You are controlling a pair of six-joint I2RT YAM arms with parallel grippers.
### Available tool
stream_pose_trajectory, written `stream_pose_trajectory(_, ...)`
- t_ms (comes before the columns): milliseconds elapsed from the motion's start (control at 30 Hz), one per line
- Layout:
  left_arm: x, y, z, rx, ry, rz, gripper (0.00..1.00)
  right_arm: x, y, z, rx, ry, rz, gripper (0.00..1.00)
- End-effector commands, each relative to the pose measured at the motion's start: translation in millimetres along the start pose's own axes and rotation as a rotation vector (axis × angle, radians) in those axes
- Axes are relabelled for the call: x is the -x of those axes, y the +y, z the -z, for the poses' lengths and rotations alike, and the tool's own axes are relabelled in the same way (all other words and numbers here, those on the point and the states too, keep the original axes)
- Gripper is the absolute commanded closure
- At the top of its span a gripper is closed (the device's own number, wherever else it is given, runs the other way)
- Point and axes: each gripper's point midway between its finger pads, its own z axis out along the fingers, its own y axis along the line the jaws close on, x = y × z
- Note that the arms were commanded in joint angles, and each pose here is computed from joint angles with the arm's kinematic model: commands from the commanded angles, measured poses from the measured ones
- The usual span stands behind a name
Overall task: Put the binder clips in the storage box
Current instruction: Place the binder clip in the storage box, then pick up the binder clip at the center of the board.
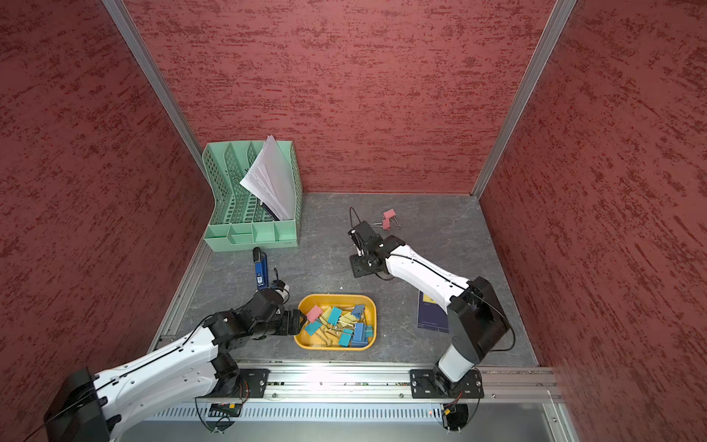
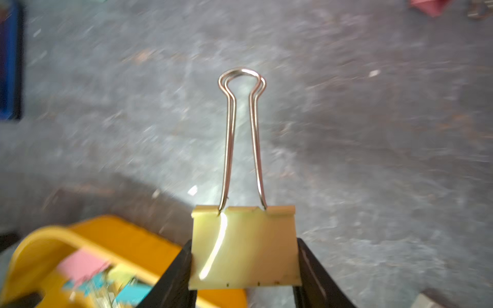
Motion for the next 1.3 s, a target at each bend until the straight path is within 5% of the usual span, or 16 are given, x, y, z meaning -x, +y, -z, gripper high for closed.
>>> stream_pose_trajectory(0,4,-2,2,-0.004,-0.021,-0.008,0.09,-36,58,17,0.156,0.023,0.156,0.5)
stream_pose_trajectory(133,5,-1,2,-0.003,-0.025,-0.007,0.09,-74,100,28,0.278,0.053,0.23,0.49)
stream_pose_trajectory(400,4,-1,2,0.0,-0.022,-0.008,0.09,-127,116,10,0.295,0.18,0.247,0.47)
stream_pose_trajectory(533,4,-1,3,0.0,-0.024,-0.006,0.08,-138,105,8,0.256,0.203,0.256,0.35)
stream_pose_trajectory(667,4,-1,2,-0.001,-0.022,-0.006,0.08,-111,83,17,0.144,0.088,0.271,0.03)
stream_pose_trajectory(800,4,-1,2,-0.001,-0.021,-0.008,0.08,-41,38,42,0.102,-0.076,0.12,0.02)
stream_pose_trajectory(900,4,-1,3,-0.001,-0.023,-0.006,0.08,8,-19,53,0.031,-0.174,-0.059,0.12)
stream_pose_trajectory(967,4,-1,3,-0.001,-0.023,-0.006,0.08,36,-50,55,-0.012,-0.231,-0.122,0.29)
stream_pose_trajectory(1033,4,-1,2,0.0,-0.023,-0.005,0.08,64,-75,49,-0.024,-0.266,-0.171,0.52)
stream_pose_trajectory(1100,5,-1,3,0.001,-0.025,-0.004,0.08,88,-104,33,-0.074,-0.272,-0.216,0.9)
stream_pose_trajectory(1133,4,-1,3,0.001,-0.025,-0.005,0.08,101,-120,23,-0.099,-0.273,-0.238,1.0)
stream_pose_trajectory(1267,4,0,2,0.002,-0.021,-0.003,0.08,142,-151,-27,-0.049,-0.222,-0.287,1.0)
